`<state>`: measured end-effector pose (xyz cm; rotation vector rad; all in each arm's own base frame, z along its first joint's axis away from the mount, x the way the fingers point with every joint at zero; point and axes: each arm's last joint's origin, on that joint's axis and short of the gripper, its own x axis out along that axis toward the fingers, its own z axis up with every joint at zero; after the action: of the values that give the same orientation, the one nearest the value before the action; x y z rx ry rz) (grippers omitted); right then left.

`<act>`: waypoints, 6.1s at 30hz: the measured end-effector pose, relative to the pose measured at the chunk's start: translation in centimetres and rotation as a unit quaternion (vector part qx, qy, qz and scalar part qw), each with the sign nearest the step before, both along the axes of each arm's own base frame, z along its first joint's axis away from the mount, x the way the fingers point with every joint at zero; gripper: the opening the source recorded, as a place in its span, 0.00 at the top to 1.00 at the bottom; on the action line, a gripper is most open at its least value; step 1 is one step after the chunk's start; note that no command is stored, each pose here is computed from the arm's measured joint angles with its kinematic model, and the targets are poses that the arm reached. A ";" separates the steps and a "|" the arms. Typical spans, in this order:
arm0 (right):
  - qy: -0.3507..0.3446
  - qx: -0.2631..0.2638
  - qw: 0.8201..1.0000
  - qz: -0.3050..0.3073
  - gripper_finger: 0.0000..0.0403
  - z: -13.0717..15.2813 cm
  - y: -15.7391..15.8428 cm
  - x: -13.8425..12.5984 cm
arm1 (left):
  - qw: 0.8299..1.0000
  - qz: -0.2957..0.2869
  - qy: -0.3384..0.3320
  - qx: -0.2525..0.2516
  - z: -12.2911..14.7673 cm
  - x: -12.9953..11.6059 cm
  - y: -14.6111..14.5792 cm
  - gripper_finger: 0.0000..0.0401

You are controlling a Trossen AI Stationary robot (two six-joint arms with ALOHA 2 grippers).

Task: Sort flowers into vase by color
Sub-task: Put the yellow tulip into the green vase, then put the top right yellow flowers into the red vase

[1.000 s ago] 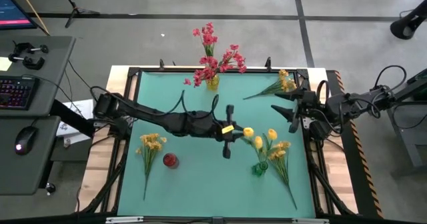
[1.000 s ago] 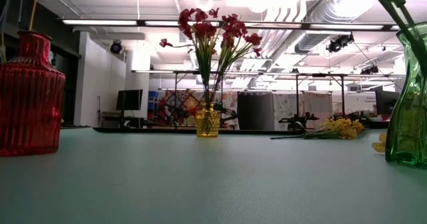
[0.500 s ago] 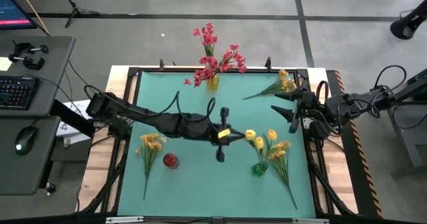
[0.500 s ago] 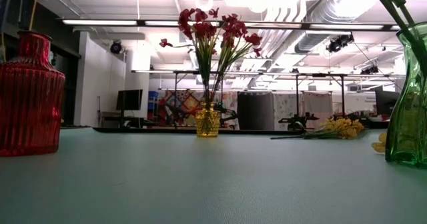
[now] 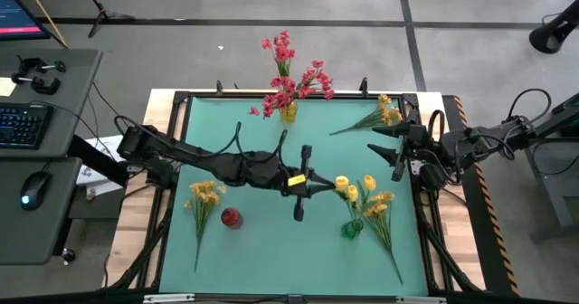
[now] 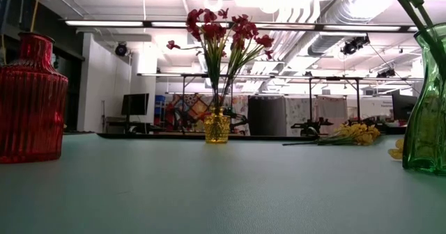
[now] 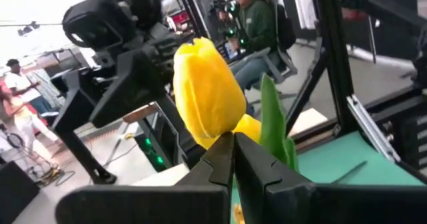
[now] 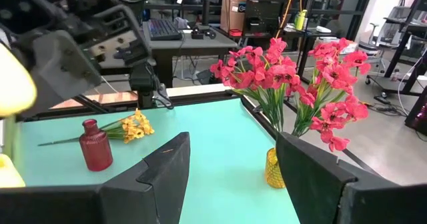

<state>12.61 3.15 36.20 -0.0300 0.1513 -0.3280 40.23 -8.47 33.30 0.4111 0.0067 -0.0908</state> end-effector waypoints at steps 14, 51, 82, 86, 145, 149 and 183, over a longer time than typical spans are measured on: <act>0.000 0.000 1.000 0.000 0.48 0.0 0.0 0.0 | 0.997 -0.058 -0.043 -0.027 0.7 0.3 0.8 1.00; 0.008 0.010 1.000 -0.002 0.48 -0.3 0.0 -0.1 | 0.994 -0.039 0.095 -0.035 6.4 -9.8 -1.2 1.00; 0.026 0.258 0.884 -0.389 0.52 -5.3 -4.3 -1.9 | 0.964 0.132 0.021 -0.231 -8.0 -19.0 0.5 1.00; 0.072 0.289 0.833 -0.467 0.58 -6.6 -6.2 -0.6 | 0.963 0.130 0.026 -0.233 -8.3 -18.9 0.3 1.00; 0.192 0.495 0.642 -0.553 0.88 -22.3 -24.4 7.0 | 0.966 0.135 0.064 -0.212 -9.7 -18.4 -0.3 1.00; 0.211 0.463 0.662 -0.550 0.97 -22.1 -24.3 7.0 | 0.966 0.135 0.064 -0.212 -9.7 -18.4 -0.3 1.00; -0.201 0.107 0.971 0.069 1.00 2.4 -5.1 6.4 | 0.960 0.116 -0.158 -0.200 -3.0 -17.3 1.6 0.94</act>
<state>19.04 -1.96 38.55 0.2372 -0.2183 -0.1728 22.88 -6.88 30.31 0.0136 -0.2746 0.2049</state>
